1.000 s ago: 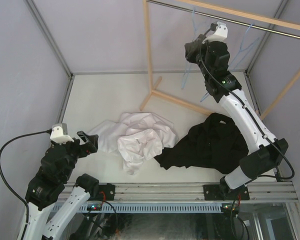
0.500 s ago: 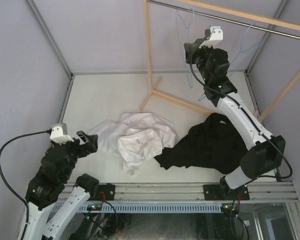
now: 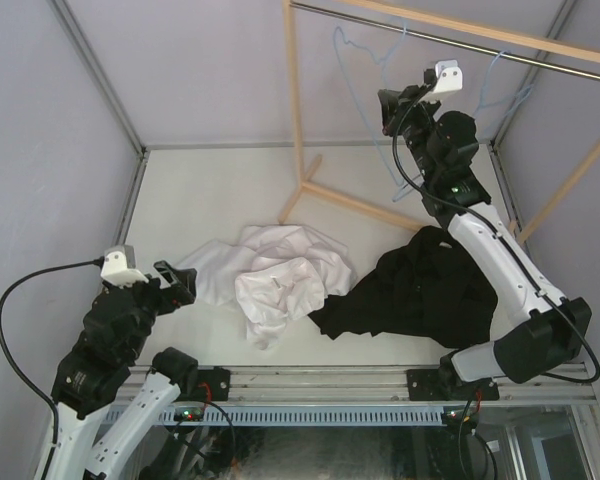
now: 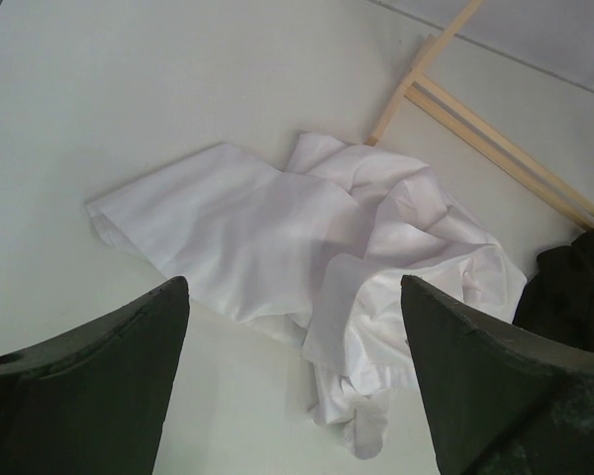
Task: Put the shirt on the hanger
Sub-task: Pick up the hanger from the clothesline.
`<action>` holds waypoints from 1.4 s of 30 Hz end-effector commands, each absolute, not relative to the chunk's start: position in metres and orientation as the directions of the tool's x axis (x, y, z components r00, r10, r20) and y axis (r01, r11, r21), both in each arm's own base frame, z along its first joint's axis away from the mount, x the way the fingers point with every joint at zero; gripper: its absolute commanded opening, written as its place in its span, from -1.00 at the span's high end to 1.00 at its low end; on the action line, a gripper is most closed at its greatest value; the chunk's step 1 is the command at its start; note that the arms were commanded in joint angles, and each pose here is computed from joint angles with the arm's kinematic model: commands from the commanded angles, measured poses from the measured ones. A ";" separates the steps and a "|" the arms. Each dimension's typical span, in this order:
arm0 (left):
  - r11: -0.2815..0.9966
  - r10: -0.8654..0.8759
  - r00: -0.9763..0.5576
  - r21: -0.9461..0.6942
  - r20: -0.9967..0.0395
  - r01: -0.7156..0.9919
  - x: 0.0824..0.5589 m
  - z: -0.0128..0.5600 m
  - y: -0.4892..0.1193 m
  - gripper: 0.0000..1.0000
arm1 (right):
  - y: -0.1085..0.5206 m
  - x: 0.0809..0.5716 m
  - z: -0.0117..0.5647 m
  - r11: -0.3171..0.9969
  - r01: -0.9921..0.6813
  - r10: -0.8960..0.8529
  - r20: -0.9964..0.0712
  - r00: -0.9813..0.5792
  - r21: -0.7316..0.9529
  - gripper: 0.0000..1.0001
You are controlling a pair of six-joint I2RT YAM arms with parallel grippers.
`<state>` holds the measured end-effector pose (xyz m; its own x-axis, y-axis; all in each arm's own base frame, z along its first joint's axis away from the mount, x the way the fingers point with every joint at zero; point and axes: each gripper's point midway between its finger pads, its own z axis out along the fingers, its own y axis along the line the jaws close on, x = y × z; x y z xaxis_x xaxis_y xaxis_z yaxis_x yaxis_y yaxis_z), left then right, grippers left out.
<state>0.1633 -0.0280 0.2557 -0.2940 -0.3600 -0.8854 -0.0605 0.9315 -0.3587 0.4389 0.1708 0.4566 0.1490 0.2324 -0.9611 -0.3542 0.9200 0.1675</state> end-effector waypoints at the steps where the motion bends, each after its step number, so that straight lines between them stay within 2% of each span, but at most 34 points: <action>1: 0.929 -0.369 -0.286 -0.362 -0.884 -0.080 0.171 0.255 -0.028 -0.81 | 0.166 0.409 0.503 0.899 -0.413 0.278 -0.919 0.279 0.147 1.00; 7: 0.931 -0.361 -0.294 -0.359 -0.885 -0.061 0.172 0.255 -0.032 -0.82 | 0.164 0.394 0.506 0.902 -0.418 0.264 -0.907 0.328 0.112 1.00; 16: 0.934 -0.354 -0.305 -0.352 -0.884 -0.063 0.174 0.253 -0.033 -0.82 | 0.163 0.432 0.499 0.958 -0.283 0.095 -0.877 0.470 -0.048 1.00; 23: 0.933 -0.355 -0.303 -0.354 -0.884 -0.061 0.174 0.253 -0.033 -0.82 | 0.162 0.448 0.518 0.978 -0.143 -0.016 -0.738 0.675 -0.152 1.00; 29: 0.934 -0.354 -0.306 -0.352 -0.884 -0.064 0.174 0.252 -0.033 -0.82 | 0.163 0.450 0.525 0.981 -0.067 -0.068 -0.656 0.751 -0.180 1.00; 36: 0.936 -0.351 -0.308 -0.346 -0.884 -0.071 0.175 0.251 -0.032 -0.82 | 0.167 0.440 0.532 0.970 0.067 -0.180 -0.509 0.841 -0.232 1.00; 42: 0.935 -0.353 -0.305 -0.346 -0.885 -0.077 0.175 0.251 -0.031 -0.82 | 0.176 0.444 0.536 0.937 0.160 -0.294 -0.449 0.844 -0.312 1.00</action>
<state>0.1674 -0.0309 0.2520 -0.3181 -0.3493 -0.8814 -0.0646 0.9355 -0.3474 0.4822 0.1827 0.4730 0.7205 -0.2491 -0.6472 0.0284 0.9430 -0.3314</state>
